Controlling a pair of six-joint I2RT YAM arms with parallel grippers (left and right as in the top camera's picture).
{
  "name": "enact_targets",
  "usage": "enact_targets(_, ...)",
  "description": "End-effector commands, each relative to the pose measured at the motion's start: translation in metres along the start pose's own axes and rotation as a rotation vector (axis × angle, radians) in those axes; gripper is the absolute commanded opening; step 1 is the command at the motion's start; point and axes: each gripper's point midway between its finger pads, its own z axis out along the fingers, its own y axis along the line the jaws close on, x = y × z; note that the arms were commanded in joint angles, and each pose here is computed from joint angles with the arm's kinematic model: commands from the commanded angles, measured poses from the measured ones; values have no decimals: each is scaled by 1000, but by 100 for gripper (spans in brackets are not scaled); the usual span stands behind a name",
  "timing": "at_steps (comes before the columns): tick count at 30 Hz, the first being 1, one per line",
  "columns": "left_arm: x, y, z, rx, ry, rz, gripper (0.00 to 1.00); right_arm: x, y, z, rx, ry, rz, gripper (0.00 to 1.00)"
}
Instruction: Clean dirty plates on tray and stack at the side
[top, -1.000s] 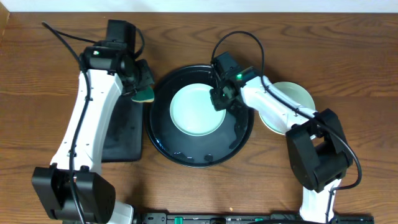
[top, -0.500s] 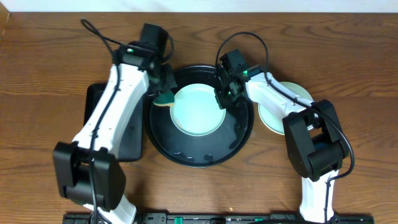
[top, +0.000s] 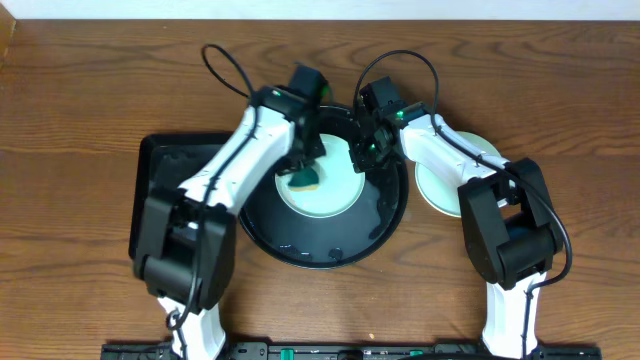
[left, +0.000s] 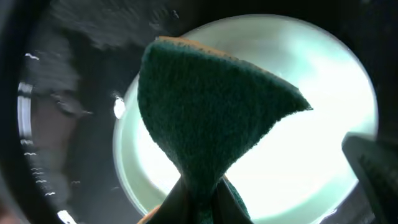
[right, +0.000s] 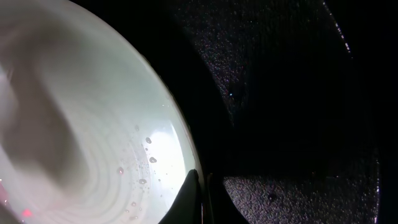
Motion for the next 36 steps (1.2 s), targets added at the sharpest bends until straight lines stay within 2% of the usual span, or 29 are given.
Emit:
enact_targets(1, 11, 6, 19, -76, -30, -82, 7, 3, -13, 5, 28, 15, 37, 1)
enact_targets(10, 33, -1, 34, -109, -69, -12, 8, 4, -13, 5, 28, 19, 38, 1)
enact_targets(16, 40, -12, 42, -85, -90, 87, 7, 4, -14, 5, 29, 20, 38, 1)
enact_targets(19, 29, -11, 41, -101, -146, 84, 7, 4, -13, 5, 28, 20, 38, 1)
enact_targets(25, -15, 7, 25, -237, -398, 68, 7, 5, -14, 5, 29, 23, 38, 1)
enact_targets(27, -20, 12, 22, -268, -431, 69, 8, 5, -14, 4, 29, 23, 39, 1)
enact_targets(31, -4, 12, 28, -254, -344, 85, 7, 5, -14, 4, 29, 23, 39, 1)
enact_targets(36, 40, -6, 39, -117, -94, 185, 8, 5, -14, 4, 29, 23, 39, 1)
